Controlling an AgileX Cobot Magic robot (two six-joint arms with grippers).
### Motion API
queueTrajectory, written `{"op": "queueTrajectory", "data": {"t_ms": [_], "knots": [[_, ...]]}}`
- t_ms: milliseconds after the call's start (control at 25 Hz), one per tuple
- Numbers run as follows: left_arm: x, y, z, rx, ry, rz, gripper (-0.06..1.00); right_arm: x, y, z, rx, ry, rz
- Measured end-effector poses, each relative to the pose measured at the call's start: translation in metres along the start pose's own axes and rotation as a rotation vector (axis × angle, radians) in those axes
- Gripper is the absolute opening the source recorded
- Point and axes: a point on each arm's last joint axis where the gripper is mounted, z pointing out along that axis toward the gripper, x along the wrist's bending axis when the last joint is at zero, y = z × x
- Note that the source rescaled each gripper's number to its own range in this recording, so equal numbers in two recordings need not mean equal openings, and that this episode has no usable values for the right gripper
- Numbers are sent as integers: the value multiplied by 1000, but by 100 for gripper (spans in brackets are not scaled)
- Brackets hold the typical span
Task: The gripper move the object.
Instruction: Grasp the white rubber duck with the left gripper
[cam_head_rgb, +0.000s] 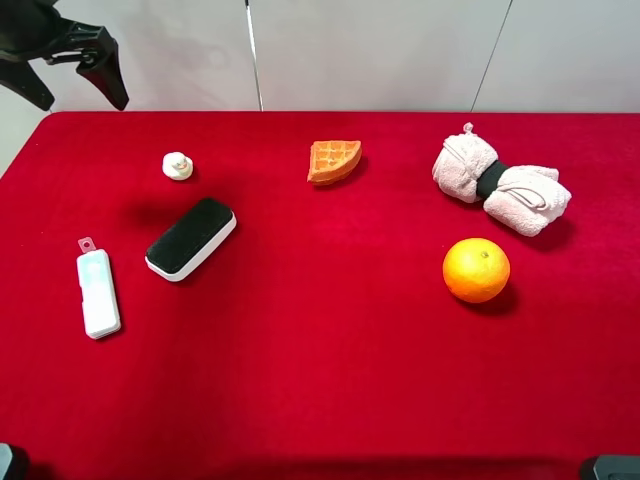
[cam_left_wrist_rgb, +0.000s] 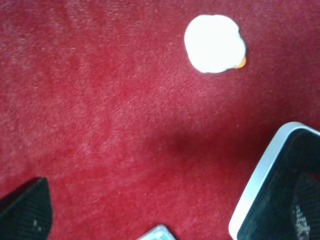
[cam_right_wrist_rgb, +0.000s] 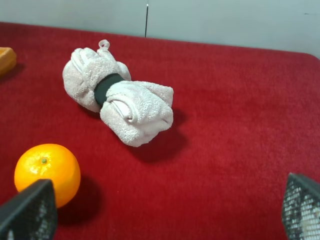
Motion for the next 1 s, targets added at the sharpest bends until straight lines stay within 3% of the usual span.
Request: {"op": "queueTrajectory", "data": {"t_ms": [520,1000], "knots": [[-23,25,60,104,-9,98,92,0,0,0,0,0,0],[-29,34,103,97,29,147,92,0,0,0,0,0,0]]}}
